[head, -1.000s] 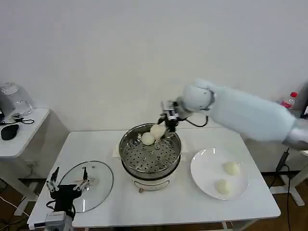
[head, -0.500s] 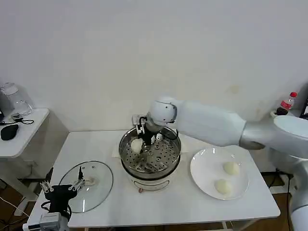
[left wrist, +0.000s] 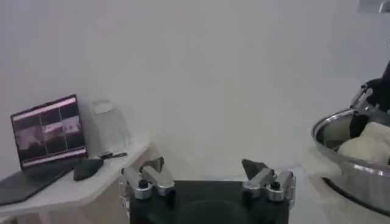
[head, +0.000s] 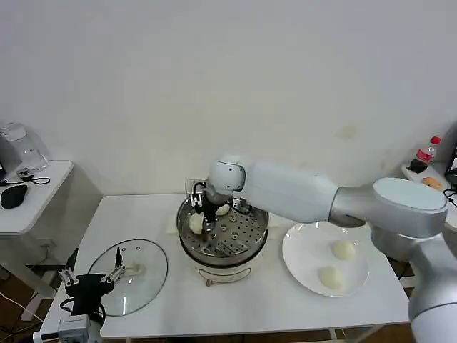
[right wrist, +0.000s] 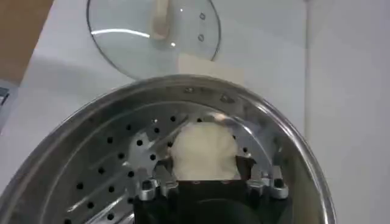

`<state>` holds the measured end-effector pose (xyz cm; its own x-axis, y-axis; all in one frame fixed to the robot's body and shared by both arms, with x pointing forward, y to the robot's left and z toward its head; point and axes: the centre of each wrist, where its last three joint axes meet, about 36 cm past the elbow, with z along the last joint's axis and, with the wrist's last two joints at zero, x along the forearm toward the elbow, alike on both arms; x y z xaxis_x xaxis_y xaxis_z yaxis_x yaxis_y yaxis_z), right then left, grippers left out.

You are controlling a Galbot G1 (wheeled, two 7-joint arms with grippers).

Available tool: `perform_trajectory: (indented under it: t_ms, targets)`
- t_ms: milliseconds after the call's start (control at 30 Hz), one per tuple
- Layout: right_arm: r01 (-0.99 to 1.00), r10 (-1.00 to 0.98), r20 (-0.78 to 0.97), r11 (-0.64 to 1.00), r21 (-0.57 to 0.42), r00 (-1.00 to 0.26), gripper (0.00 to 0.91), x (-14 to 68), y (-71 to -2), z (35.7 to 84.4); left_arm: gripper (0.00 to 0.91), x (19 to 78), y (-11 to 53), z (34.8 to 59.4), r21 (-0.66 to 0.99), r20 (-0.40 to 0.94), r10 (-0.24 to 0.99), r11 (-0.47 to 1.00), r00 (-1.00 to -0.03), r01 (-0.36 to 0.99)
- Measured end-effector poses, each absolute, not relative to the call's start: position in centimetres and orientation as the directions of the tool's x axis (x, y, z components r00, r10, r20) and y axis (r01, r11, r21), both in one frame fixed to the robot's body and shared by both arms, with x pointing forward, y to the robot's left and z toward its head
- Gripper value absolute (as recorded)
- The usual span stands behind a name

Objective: Take steamed baozi put them in steamer then cover it.

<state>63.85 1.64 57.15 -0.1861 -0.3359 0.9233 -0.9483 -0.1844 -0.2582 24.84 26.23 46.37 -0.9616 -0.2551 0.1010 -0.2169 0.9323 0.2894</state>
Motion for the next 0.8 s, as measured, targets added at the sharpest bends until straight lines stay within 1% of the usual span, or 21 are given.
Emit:
perform_trajectory:
  t_ms: [67,233,433,600,800]
  targets:
    - [-0.949,-0.335,0.923,-0.182,-0.259,-0.188,0.907,63.8,1.7,57.1,0.907,24.8,26.2,46.4,0.289,0.101,-0.255,0.932,-0.962,-0.217]
    - [-0.949,-0.339,0.921,-0.177,-0.262,-0.191,0.907,63.8,1.5,57.7,0.907,24.8,26.2,46.4,0.289,0.101,-0.256,0.932,-0.962,-0.217]
    - [-0.944,-0.351,0.913,-0.175,-0.279,-0.205,0.907,63.4,-0.1,60.4,0.907,24.8,26.1,46.5,0.284,0.099,-0.253,0.934,-0.962,-0.216]
    - [-0.934,-0.346,0.909,-0.184,-0.307,-0.231,0.907,62.8,-4.0,63.7,0.907,24.9,26.0,46.6,0.282,0.099,-0.245,0.936,-0.965,-0.209]
    - [-0.924,-0.338,0.904,-0.182,-0.337,-0.263,0.907,62.1,-11.6,66.9,0.907,25.0,25.8,46.6,0.284,0.097,-0.231,0.939,-0.968,-0.195]
